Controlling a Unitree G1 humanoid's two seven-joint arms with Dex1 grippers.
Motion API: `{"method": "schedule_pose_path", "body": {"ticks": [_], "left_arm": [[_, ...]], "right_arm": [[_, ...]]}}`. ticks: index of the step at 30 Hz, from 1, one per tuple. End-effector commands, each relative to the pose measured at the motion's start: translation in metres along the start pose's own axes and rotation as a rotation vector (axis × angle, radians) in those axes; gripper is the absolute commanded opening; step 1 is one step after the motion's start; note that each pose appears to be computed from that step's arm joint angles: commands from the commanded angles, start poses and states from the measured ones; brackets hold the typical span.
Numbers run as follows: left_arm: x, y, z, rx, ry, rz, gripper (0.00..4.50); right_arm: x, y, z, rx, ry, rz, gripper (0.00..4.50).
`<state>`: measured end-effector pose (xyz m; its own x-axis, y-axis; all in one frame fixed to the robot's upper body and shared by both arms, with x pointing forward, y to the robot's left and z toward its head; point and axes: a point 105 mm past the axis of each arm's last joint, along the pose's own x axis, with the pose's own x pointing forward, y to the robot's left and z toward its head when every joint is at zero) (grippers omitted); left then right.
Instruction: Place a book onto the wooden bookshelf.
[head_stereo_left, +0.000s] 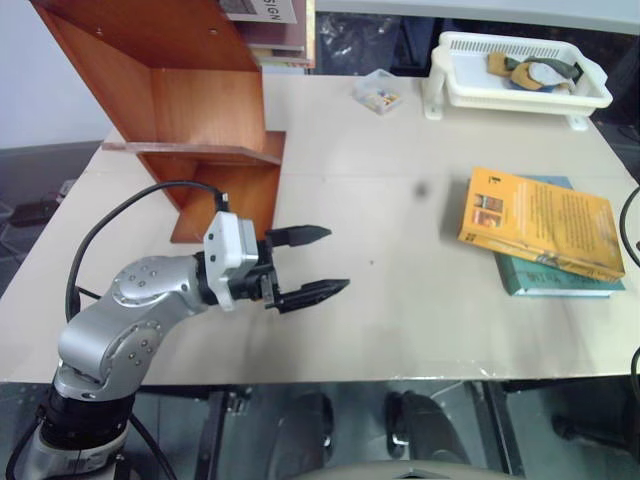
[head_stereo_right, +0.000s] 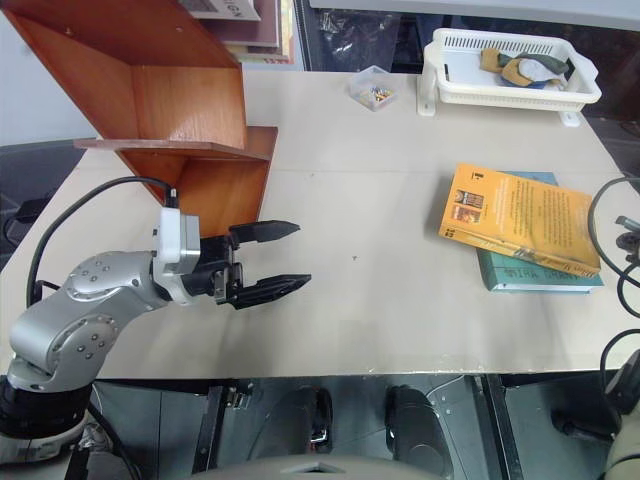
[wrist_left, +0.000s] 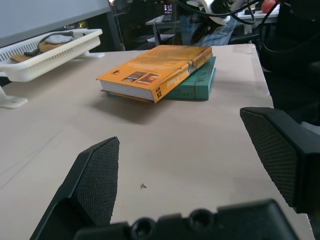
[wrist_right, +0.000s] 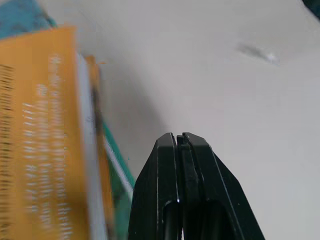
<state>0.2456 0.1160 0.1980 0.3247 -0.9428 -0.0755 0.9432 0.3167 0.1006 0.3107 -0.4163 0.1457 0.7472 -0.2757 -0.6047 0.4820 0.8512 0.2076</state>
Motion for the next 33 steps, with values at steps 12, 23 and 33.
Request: {"method": "schedule_pose_path", "body": {"ticks": [12,23,33], "left_arm": [[-0.003,-0.004,0.012,0.041,-0.018,-0.006,4.5],[-0.007,-0.005,0.012,0.043,-0.014,0.011,4.5],[-0.006,-0.005,0.013,0.042,-0.014,0.015,4.5]], "right_arm": [[0.017,0.024,-0.008,0.132,0.095,0.123,0.11],[0.02,0.051,-0.022,0.147,0.182,0.265,0.11],[0.012,0.096,-0.036,0.114,0.25,0.421,0.11]]}}
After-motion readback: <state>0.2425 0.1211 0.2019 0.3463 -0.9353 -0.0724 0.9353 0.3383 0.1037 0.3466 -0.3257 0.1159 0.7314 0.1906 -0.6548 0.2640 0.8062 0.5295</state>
